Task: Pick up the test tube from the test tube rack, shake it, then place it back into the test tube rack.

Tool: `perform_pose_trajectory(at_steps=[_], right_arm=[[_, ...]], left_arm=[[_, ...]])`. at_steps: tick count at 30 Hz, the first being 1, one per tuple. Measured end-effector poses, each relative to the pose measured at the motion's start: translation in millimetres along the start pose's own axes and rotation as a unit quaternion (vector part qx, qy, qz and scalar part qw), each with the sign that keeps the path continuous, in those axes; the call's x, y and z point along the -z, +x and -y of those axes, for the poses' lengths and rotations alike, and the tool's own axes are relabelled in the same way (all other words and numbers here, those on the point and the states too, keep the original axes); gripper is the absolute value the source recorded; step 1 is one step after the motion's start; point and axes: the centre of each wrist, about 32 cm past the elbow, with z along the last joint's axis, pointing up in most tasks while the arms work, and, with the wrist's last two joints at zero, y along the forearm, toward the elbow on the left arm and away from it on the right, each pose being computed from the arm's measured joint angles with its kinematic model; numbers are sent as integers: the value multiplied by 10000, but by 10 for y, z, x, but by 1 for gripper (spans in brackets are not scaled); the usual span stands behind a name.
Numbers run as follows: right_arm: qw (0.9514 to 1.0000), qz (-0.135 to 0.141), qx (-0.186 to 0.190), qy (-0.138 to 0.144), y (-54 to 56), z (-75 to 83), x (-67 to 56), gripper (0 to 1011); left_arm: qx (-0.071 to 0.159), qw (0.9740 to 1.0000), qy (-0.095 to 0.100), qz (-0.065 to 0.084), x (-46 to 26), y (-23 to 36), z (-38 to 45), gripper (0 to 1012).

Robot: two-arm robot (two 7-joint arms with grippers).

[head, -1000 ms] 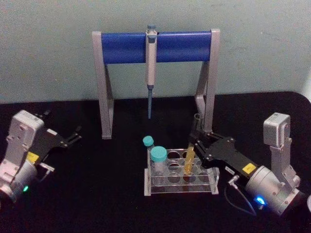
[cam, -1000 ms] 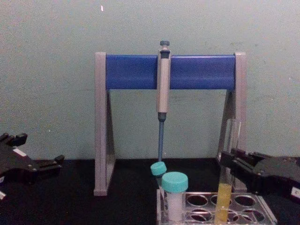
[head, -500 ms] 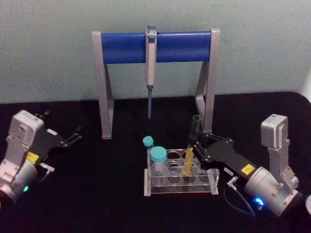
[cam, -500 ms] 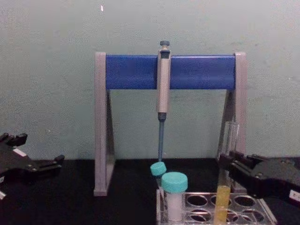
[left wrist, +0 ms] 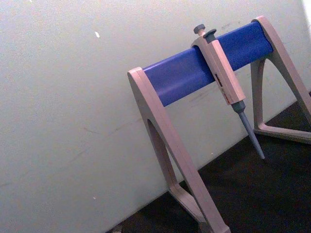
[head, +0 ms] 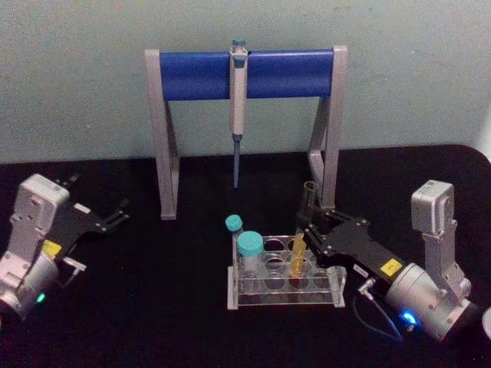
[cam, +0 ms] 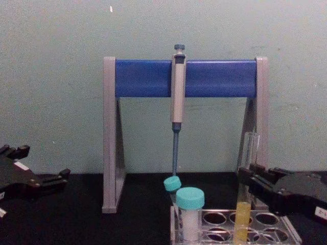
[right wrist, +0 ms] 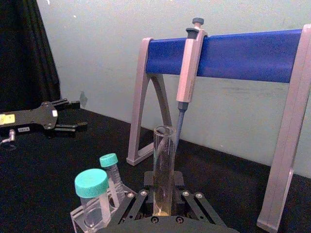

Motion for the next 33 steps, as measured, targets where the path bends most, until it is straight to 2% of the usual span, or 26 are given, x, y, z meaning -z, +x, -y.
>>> perform_pose_trajectory(at_steps=[2,7,9,10,13,16,17,18,19,20,22,24,26,33], right_arm=[[10000,0,0,1,0,0,-1,265],[10000,-4,-1,3,0,0,-2,445],[10000,-6,-2,3,0,0,-2,483],[10000,-7,-2,3,0,0,-2,542],[10000,-8,-2,3,0,0,-2,600],[10000,-10,-3,2,0,0,-2,726],[10000,-11,-3,2,0,0,-2,726],[10000,-11,-3,2,0,0,-2,786],[10000,-11,-3,2,0,0,-2,794],[10000,-12,-4,2,0,0,-2,859],[10000,-13,-4,2,0,0,-2,907],[10000,-14,-4,3,0,0,-2,917],[10000,-15,-5,3,0,0,-2,1000],[10000,-15,-5,3,0,0,-2,1000]], left_arm=[[0,10000,0,0,0,0,0,1010],[0,10000,0,0,0,0,0,1010],[0,10000,0,0,0,0,0,1010],[0,10000,0,0,0,0,0,1010],[0,10000,0,0,0,0,0,1010],[0,10000,0,0,0,0,0,1010],[0,10000,0,0,0,0,0,1010],[0,10000,0,0,0,0,0,1010],[0,10000,0,0,0,0,0,1010],[0,10000,0,0,0,0,0,1010],[0,10000,0,0,0,0,0,1010],[0,10000,0,0,0,0,0,1010],[0,10000,0,0,0,0,0,1010],[0,10000,0,0,0,0,0,1010]])
